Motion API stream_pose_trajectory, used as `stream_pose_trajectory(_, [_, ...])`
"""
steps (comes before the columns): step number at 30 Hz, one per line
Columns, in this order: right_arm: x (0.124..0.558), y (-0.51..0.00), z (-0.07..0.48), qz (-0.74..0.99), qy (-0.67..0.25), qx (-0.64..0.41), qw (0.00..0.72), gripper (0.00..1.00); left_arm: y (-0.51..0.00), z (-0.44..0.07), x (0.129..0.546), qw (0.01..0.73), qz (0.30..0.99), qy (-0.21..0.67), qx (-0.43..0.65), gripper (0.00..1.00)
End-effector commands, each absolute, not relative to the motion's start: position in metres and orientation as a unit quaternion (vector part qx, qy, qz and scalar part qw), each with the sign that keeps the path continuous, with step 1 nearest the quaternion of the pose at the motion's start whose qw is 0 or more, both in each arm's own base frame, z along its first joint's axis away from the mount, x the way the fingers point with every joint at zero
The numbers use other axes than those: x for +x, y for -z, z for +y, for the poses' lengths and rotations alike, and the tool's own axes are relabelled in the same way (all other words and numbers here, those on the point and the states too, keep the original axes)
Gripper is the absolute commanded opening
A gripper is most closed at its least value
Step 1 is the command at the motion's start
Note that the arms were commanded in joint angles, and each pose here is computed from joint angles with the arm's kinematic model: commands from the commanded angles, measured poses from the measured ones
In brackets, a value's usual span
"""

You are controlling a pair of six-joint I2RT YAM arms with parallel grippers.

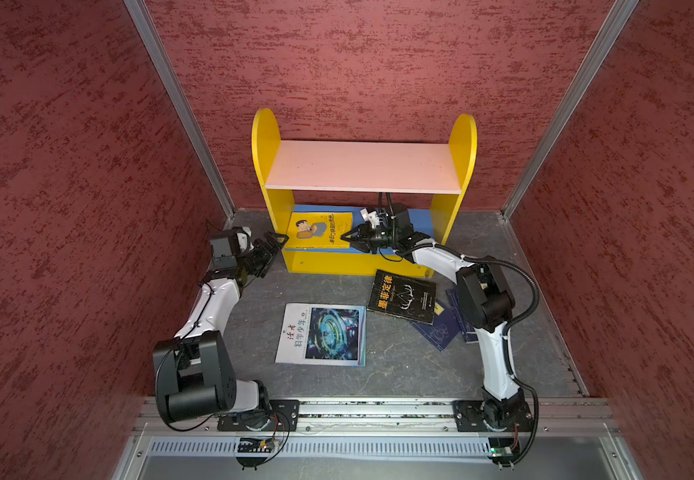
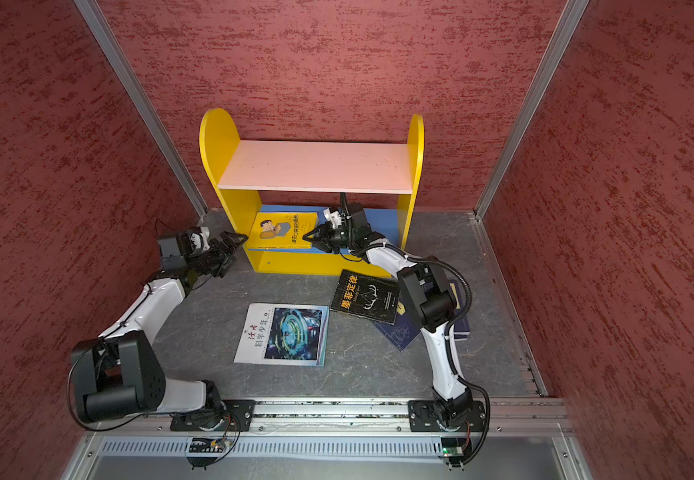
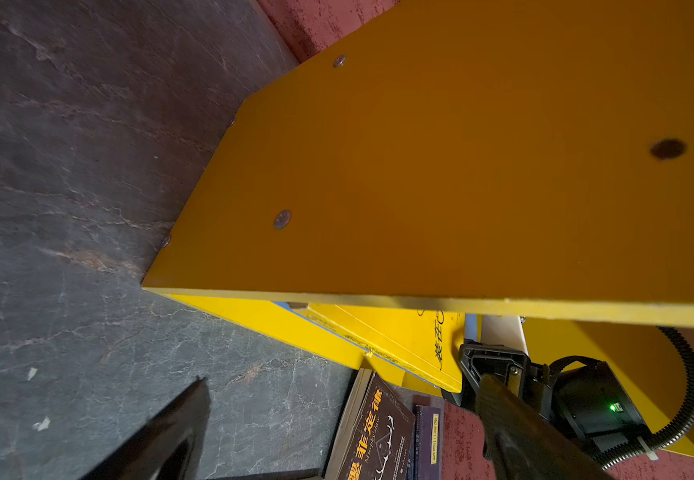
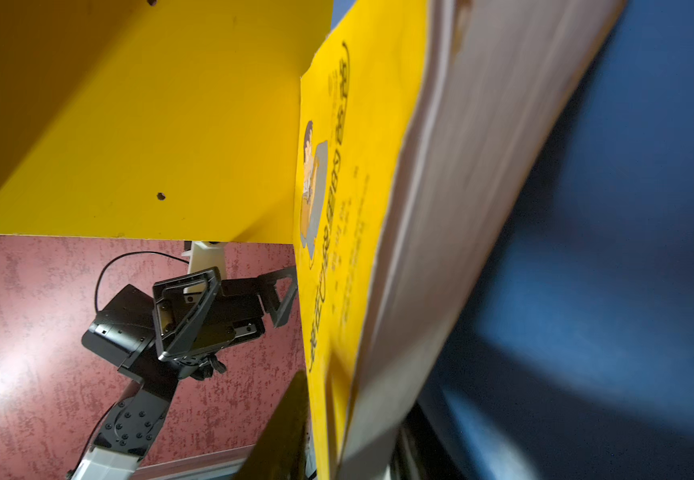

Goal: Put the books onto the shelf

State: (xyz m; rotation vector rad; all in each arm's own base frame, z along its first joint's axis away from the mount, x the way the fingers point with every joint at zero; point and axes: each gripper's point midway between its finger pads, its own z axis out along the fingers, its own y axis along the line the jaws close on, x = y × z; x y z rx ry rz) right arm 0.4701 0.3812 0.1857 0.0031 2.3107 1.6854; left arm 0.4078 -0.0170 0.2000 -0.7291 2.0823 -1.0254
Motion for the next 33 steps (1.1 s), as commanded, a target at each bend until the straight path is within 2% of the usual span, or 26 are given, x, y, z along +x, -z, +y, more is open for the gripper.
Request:
stream_pose_trajectory(1, [0.476, -0.126, 0.359, 0.857, -0.493, 0.058, 0.137, 0.37, -0.199, -0.020, 0.409, 0.349, 0.802, 0.399, -0.276, 0.99])
stream_pose_trajectory(5, [0.485, -0.135, 0.349, 0.867, -0.462, 0.070, 0.172, 0.41, -0.200, -0.019, 0.408, 0.350, 0.802, 0.397, -0.277, 0.99])
stream_pose_trajectory(9, [0.487, -0.125, 0.341, 0.887, -0.426, 0.084, 0.160, 0.42, -0.199, -0.018, 0.407, 0.350, 0.804, 0.393, -0.278, 0.99])
stream_pose_trajectory(23, [0.466, -0.124, 0.361, 0.887, -0.438, 0.054, 0.134, 0.28, -0.196, -0.018, 0.409, 0.348, 0.803, 0.394, -0.281, 0.99])
stream_pose_trajectory(33, [0.453, -0.125, 0.366, 0.894, -0.428, 0.037, 0.125, 0.25, -0.196, -0.018, 0.410, 0.347, 0.803, 0.394, -0.282, 0.99])
